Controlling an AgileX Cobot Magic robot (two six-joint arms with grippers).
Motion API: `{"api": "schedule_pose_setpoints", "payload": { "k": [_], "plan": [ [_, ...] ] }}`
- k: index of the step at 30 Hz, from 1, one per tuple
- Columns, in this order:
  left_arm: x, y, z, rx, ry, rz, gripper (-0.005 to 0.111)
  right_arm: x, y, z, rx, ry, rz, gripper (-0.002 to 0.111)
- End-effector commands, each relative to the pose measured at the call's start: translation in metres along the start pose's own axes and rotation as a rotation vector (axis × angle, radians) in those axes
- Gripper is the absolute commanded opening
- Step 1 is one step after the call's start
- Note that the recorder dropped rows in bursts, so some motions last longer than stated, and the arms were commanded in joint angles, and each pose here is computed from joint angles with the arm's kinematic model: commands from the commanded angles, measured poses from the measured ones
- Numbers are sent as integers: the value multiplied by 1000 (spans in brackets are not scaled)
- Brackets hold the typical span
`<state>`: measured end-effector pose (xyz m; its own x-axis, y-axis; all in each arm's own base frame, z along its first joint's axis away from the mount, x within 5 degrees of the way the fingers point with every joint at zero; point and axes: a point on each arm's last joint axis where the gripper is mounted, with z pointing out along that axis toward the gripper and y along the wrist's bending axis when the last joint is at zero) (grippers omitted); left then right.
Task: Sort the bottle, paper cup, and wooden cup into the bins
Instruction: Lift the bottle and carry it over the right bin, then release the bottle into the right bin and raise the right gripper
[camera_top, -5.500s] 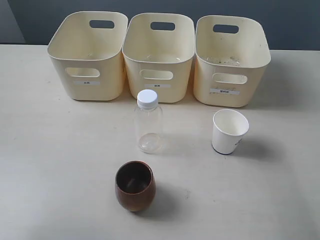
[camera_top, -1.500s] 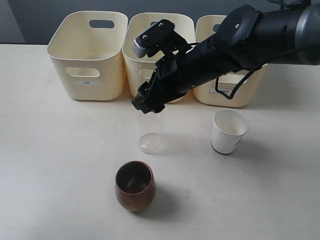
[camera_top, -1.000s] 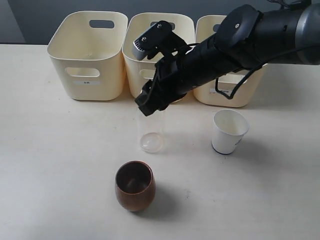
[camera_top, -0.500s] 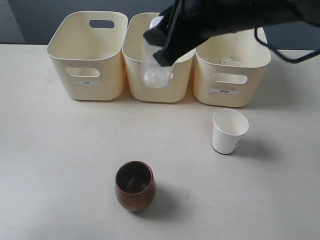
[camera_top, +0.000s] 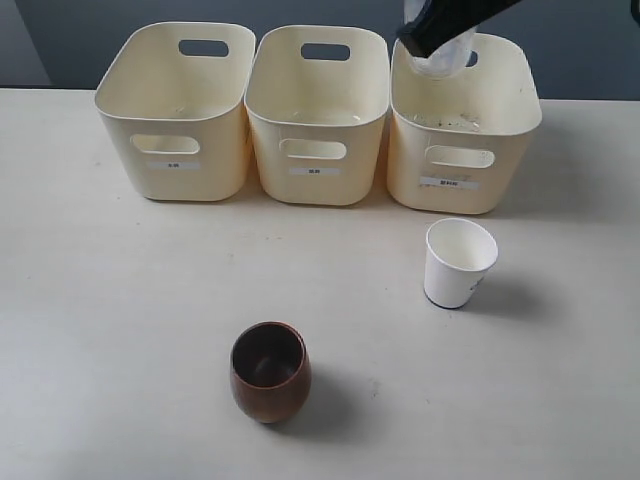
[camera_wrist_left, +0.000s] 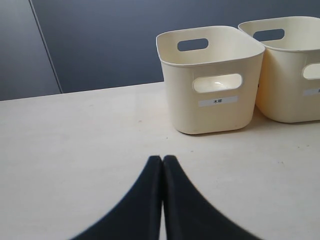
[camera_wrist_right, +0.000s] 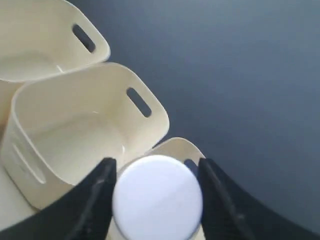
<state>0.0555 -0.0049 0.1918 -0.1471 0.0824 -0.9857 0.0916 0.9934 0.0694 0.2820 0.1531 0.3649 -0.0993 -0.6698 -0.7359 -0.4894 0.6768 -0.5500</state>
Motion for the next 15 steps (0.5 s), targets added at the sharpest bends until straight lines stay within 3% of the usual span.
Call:
{"api": "schedule_pose_setpoints", "payload": {
  "k": [1,15],
  "plan": [
    [0,0,0,3,-4,-1,0,18,-12,40,64,92,38,-1],
    [0,0,0,3,-4,-1,0,68,2,152,17,306,28,-1]
  ]
}}
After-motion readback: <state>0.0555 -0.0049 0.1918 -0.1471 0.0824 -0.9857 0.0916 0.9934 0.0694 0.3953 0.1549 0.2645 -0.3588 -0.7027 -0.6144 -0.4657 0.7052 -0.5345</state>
